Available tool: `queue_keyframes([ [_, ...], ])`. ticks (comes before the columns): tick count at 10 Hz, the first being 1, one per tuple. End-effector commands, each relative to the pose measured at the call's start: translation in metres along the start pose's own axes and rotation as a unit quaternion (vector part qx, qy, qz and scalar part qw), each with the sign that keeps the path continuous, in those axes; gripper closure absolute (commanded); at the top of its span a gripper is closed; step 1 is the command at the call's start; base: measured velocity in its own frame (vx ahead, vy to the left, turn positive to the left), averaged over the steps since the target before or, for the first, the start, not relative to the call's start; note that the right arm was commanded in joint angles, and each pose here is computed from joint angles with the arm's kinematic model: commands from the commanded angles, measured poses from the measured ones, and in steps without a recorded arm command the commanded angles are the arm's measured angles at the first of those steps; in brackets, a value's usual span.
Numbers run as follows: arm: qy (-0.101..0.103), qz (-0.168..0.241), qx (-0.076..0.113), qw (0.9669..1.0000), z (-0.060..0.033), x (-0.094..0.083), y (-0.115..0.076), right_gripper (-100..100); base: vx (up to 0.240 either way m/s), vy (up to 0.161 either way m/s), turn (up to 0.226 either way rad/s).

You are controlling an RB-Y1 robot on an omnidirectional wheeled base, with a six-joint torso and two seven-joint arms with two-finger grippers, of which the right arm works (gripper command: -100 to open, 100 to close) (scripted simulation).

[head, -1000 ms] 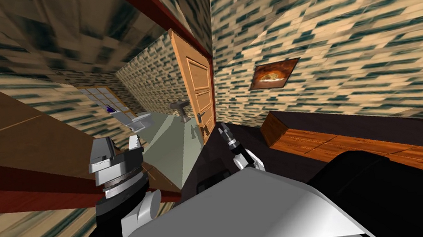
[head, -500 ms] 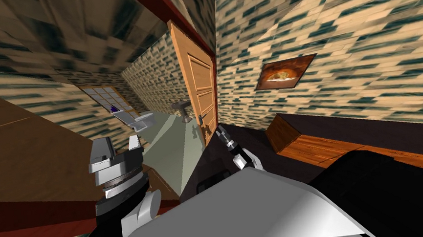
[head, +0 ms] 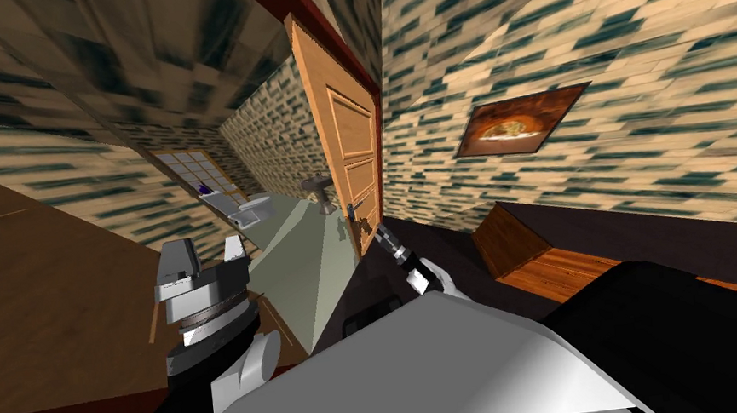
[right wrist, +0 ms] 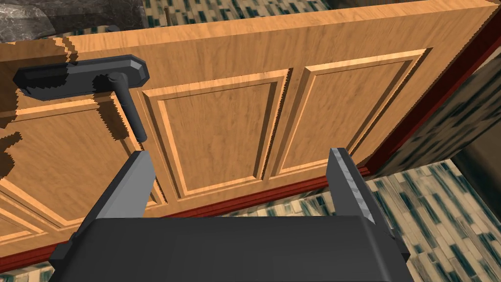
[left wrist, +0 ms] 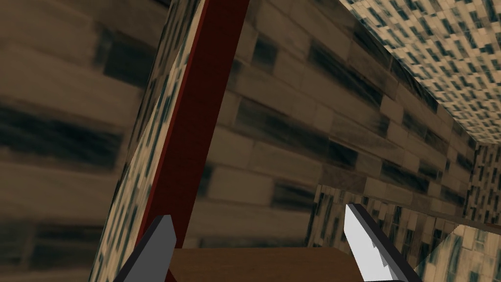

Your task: Push the door open

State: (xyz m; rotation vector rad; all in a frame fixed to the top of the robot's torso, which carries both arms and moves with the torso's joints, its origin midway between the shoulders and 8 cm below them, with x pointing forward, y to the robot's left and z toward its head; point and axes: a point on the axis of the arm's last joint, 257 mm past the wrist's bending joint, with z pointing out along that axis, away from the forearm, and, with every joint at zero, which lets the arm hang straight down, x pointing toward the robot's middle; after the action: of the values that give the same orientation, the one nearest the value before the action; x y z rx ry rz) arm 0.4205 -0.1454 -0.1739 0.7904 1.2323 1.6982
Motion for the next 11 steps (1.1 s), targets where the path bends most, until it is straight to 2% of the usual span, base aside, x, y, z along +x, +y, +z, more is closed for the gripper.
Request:
queue_keyframes([
  [1, 0.015, 0.005, 0.013, 0.9998, -0.0021, 0.002, -0.011, -100, 0.145, -0.072, 0.083],
  [5, 0.049, 0.014, 0.047, 0.9976, -0.0081, 0.006, -0.039, -100, 0.192, -0.062, 0.081],
  [11, 0.086, 0.019, 0.096, 0.9915, -0.0208, 0.001, -0.075, -100, 0.184, -0.079, 0.069],
])
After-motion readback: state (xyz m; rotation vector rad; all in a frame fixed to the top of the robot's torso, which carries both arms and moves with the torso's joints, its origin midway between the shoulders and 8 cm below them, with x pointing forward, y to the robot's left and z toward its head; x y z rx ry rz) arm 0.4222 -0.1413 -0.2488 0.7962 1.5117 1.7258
